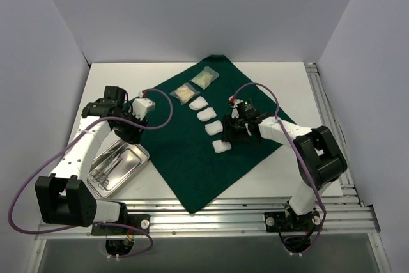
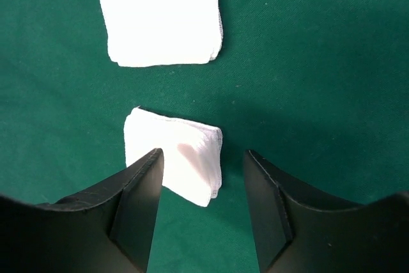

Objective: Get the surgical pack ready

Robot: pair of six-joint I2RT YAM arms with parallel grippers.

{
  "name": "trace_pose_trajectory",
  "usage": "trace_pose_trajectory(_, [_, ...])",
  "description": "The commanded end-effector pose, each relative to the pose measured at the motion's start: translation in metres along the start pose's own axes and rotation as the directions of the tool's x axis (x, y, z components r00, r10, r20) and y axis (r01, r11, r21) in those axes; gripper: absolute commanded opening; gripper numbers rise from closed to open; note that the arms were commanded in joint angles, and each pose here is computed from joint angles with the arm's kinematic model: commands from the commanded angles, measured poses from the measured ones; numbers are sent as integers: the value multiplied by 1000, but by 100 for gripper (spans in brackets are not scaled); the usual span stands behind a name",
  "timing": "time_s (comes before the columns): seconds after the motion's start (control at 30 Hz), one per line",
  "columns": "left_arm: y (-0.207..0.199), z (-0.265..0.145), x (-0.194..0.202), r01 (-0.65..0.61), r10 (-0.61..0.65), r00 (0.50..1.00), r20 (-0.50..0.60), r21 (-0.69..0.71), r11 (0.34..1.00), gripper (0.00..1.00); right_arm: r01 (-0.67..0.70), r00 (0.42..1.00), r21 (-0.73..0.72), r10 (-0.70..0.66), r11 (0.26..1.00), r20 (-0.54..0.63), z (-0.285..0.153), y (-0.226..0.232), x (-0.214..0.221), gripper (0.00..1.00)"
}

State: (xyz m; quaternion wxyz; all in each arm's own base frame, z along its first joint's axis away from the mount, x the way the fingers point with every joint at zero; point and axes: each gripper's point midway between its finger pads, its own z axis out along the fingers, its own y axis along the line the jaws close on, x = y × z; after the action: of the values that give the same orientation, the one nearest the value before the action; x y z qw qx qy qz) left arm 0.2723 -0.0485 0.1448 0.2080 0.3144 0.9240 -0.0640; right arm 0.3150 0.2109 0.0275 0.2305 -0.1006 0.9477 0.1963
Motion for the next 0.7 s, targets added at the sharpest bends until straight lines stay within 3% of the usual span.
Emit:
trace_pose_trajectory(0.0, [-1, -10, -17, -3, 4, 998, 62, -18, 1000, 49, 0, 1000, -14, -1, 1000, -18, 1, 0, 4, 48])
trace_pose_trajectory(0.17, [-4, -10, -19, -12, 13, 998, 64, -18, 1000, 49, -12, 998, -11, 11, 1000, -55, 7, -5, 16, 42])
trace_pose_trajectory(0.33, [-7, -7, -17, -15, 16, 998, 62, -16, 1000, 49, -28, 997, 1, 28, 1000, -78, 10, -8, 26, 42])
trace_pose_trajectory(0.67, [-10, -4, -15, -15, 16, 998, 66, -15, 1000, 49, -23, 998, 22, 24, 1000, -54, 19, -11, 24, 35])
